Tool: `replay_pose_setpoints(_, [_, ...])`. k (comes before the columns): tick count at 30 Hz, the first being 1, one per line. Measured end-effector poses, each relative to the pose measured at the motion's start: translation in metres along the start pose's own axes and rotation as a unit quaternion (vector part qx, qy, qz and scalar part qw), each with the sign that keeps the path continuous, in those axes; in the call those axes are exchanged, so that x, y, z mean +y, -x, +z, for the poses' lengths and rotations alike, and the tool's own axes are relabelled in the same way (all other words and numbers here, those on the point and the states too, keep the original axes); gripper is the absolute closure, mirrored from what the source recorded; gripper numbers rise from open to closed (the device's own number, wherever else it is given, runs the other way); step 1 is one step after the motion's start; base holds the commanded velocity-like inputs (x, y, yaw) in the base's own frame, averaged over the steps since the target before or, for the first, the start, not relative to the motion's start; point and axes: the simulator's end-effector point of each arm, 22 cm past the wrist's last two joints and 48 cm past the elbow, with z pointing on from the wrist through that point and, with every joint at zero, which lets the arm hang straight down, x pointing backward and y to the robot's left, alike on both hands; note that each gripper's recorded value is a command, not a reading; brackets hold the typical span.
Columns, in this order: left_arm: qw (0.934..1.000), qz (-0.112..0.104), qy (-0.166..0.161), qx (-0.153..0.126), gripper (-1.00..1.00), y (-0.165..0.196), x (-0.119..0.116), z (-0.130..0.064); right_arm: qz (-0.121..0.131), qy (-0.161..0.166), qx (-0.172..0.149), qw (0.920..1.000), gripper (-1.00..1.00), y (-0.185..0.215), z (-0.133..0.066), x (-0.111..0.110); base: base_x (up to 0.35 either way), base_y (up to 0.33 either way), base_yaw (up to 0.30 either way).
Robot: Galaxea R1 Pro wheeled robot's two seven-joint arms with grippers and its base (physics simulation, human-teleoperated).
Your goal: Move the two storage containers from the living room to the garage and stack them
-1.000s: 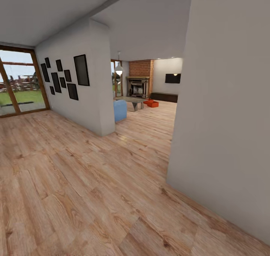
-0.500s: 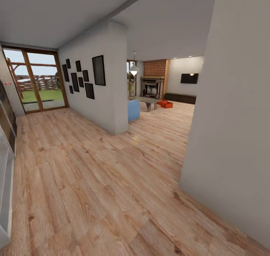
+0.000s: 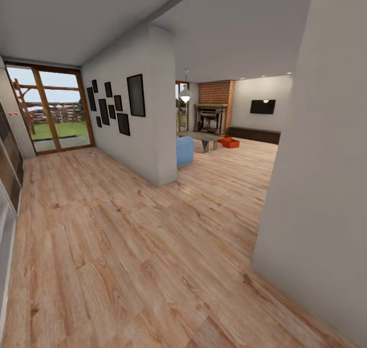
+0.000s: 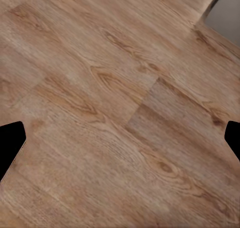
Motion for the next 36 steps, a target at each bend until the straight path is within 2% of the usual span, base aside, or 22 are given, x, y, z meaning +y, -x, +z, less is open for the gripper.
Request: replay_pose_setpoints(36, [1.0, 0.0, 0.0, 0.0, -1.0, 0.0001, 0.0, 0.0, 0.0, 0.0, 0.0, 1.0, -1.0, 0.0, 0.0, 0.0, 0.347, 0.0, 0.0])
